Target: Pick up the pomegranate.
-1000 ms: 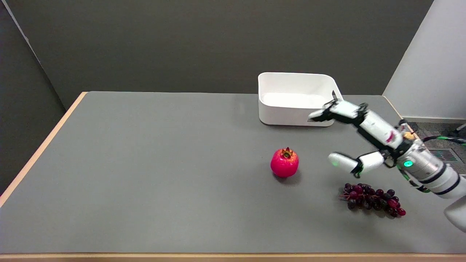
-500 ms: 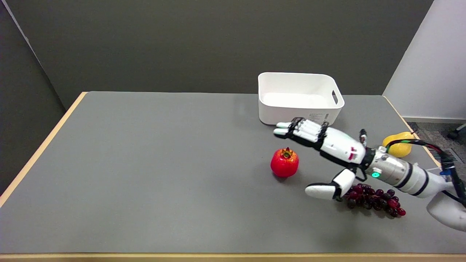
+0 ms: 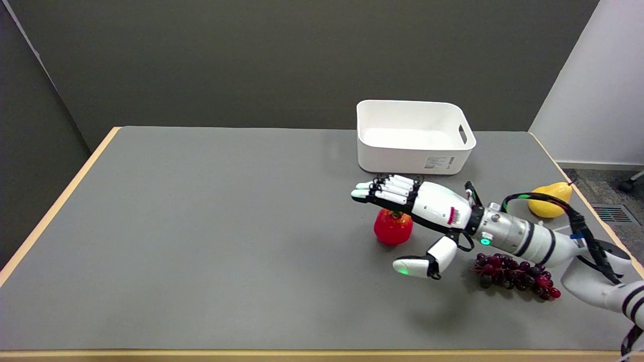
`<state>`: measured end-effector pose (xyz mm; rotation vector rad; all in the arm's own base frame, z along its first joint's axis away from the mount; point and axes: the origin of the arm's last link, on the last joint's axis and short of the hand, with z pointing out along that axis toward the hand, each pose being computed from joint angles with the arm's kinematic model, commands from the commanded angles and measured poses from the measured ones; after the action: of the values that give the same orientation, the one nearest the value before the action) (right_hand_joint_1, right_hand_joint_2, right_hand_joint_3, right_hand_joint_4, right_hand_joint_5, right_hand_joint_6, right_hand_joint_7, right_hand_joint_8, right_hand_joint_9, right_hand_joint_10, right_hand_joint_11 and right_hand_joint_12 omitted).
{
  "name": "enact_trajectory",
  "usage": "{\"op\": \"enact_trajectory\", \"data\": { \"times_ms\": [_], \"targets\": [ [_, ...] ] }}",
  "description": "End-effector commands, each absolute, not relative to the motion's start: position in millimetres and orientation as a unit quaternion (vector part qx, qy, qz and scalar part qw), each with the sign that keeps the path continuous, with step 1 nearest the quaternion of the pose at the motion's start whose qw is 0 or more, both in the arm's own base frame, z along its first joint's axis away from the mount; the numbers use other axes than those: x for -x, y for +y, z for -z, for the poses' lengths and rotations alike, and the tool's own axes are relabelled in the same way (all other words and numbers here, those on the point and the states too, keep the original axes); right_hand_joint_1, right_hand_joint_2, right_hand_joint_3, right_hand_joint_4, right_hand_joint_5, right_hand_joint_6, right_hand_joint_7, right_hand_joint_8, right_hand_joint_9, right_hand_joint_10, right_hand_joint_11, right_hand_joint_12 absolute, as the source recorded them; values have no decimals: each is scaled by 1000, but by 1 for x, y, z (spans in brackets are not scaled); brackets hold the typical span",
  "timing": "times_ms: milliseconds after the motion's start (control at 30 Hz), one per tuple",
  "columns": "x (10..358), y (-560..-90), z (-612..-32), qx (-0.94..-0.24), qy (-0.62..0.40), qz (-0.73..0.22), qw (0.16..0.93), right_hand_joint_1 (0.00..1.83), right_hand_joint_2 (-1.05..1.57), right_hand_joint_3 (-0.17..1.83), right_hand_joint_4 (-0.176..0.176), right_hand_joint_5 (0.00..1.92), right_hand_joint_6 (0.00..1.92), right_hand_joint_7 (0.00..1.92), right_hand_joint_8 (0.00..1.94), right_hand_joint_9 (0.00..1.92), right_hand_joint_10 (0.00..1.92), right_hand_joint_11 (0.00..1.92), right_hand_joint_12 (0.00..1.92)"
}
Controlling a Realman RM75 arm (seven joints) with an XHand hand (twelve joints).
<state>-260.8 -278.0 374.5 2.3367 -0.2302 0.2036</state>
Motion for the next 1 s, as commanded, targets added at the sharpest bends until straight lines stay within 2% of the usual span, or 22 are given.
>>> {"op": "enact_trajectory", "data": {
  "times_ms": [33,567,1000],
  "targets": [
    [270,-322,-377,-902,-94,-58,418,244,478,877,42,76,292,120,252,52,554,33,1189],
    [277,-301,-398,-892,-110,-73,431,267,479,896,54,116,355,163,271,71,584,45,1212],
    [288,-297,-406,-885,-126,-67,443,313,519,861,65,188,386,256,297,151,642,137,1300]
  ]
}}
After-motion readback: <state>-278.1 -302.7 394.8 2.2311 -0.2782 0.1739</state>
